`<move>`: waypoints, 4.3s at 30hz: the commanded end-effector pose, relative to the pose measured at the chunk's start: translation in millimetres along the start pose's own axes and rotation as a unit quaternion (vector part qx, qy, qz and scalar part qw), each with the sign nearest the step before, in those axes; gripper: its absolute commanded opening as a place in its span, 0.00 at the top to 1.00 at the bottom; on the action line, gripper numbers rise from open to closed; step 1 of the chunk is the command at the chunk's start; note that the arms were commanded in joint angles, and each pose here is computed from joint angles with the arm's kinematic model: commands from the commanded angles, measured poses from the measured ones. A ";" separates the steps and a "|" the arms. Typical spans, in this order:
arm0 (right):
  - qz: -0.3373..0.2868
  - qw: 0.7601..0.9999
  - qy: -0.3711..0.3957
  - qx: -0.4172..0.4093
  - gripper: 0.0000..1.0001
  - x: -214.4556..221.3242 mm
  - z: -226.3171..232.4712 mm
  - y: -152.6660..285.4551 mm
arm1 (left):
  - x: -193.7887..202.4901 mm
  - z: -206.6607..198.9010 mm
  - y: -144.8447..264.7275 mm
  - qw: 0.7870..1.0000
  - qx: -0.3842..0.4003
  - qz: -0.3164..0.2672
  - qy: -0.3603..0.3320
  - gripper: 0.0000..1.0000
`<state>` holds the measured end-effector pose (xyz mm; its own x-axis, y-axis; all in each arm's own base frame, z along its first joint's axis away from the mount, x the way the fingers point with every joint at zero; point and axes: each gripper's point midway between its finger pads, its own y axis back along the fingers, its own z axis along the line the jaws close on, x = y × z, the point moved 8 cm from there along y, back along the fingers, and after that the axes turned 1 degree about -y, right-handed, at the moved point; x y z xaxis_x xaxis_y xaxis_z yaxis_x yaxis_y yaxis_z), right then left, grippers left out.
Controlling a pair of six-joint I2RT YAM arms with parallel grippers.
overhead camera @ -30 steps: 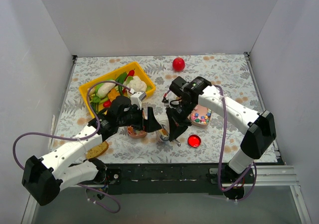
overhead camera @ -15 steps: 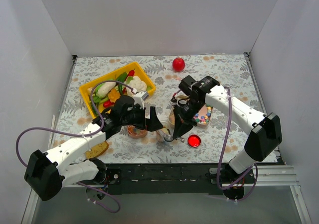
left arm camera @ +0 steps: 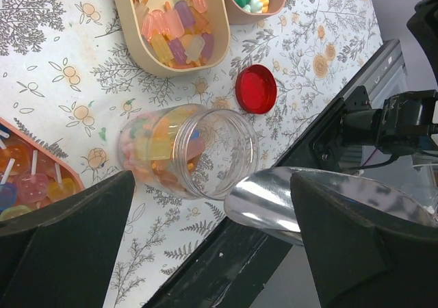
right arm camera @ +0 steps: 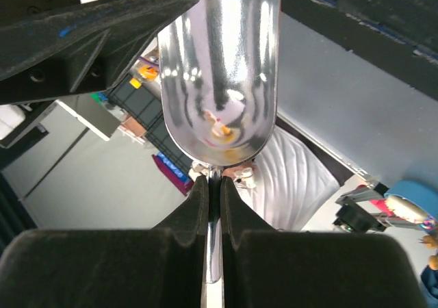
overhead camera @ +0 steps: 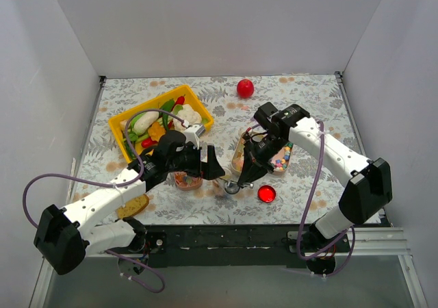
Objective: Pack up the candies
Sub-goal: Place the fake candies in the packing bottle, then scoop the fake candies from the storage box.
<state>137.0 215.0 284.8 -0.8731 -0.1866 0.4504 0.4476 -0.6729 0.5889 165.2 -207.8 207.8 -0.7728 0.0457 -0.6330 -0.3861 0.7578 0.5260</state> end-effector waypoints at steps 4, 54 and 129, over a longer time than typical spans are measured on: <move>-0.005 0.997 0.017 -0.078 0.99 12.5 22.1 18.2 | -5.7 -9.4 3.9 1.000 0.006 -0.004 -0.021 0.02; -0.133 0.977 -0.158 0.047 0.99 -116.3 -62.3 23.9 | -101.3 22.8 -5.9 0.968 -0.217 -0.123 0.012 0.02; -0.288 0.926 0.145 0.198 0.99 -48.9 -16.9 45.4 | -115.5 54.2 0.0 0.964 -0.230 -0.126 0.035 0.02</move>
<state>219.4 170.7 243.0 -0.9937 -0.0329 -0.1069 -0.0891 -0.3455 0.9342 276.8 -183.3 242.4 -0.6651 -0.1381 -0.7339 -0.7240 0.3599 0.5885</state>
